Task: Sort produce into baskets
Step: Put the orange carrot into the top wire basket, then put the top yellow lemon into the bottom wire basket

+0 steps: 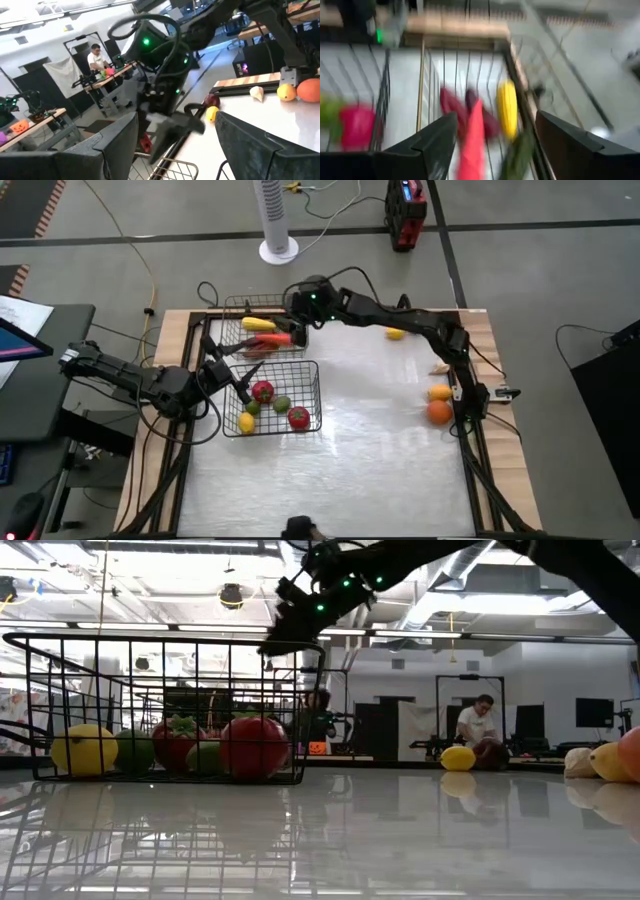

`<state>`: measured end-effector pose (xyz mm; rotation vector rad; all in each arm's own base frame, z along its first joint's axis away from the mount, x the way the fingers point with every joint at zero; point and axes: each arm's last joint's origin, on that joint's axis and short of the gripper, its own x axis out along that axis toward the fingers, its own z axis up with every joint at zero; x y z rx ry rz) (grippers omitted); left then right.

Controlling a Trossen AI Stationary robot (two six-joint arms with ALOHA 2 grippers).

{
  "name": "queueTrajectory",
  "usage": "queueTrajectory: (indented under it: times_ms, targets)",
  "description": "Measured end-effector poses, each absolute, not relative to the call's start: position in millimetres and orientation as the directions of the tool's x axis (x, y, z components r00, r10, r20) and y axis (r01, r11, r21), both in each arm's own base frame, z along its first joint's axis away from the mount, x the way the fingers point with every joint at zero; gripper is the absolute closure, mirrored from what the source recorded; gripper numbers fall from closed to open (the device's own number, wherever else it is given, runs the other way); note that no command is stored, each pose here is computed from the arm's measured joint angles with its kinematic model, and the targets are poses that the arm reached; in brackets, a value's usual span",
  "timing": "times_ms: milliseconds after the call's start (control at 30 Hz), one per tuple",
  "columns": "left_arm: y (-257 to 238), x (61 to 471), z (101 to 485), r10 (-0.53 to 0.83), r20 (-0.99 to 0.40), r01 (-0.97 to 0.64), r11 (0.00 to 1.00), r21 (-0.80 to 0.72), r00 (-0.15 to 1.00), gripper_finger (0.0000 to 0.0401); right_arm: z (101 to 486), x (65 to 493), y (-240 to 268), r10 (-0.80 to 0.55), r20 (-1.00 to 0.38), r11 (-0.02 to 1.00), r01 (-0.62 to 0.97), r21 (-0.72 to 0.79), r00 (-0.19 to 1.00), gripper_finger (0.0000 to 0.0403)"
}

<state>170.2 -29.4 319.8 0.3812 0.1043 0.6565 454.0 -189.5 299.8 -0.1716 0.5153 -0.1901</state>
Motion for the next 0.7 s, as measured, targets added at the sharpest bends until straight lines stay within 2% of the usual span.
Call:
queueTrajectory:
  times_ms: [100, 233, 500, 700]
  targets:
    - [-29.5, 170.2, 318.4, 0.615, 0.015, -0.576, 0.729, 0.371, 0.788, 0.0148, 312.7, 431.4, -196.5, -0.283, -0.55, 0.955, 0.175, -0.242, 0.786, 0.0095]
    - [-29.5, 170.2, 317.4, 0.616, 0.009, -0.573, 0.728, 0.376, 0.788, 0.0148, 326.6, 378.5, -217.5, -0.334, -0.639, 0.942, 0.256, -0.215, 0.693, 0.0093]
    - [-29.1, 170.3, 317.8, 0.617, 0.011, -0.575, 0.727, 0.374, 0.787, 0.0148, 273.5, 289.2, -234.1, -0.386, -0.748, 0.9, 0.398, -0.178, 0.54, 0.0092]
    - [-29.2, 170.3, 317.9, 0.617, 0.012, -0.575, 0.727, 0.376, 0.787, 0.0148, 229.0, 241.5, -248.2, -0.397, -0.836, 0.858, 0.477, -0.19, 0.379, 0.009]
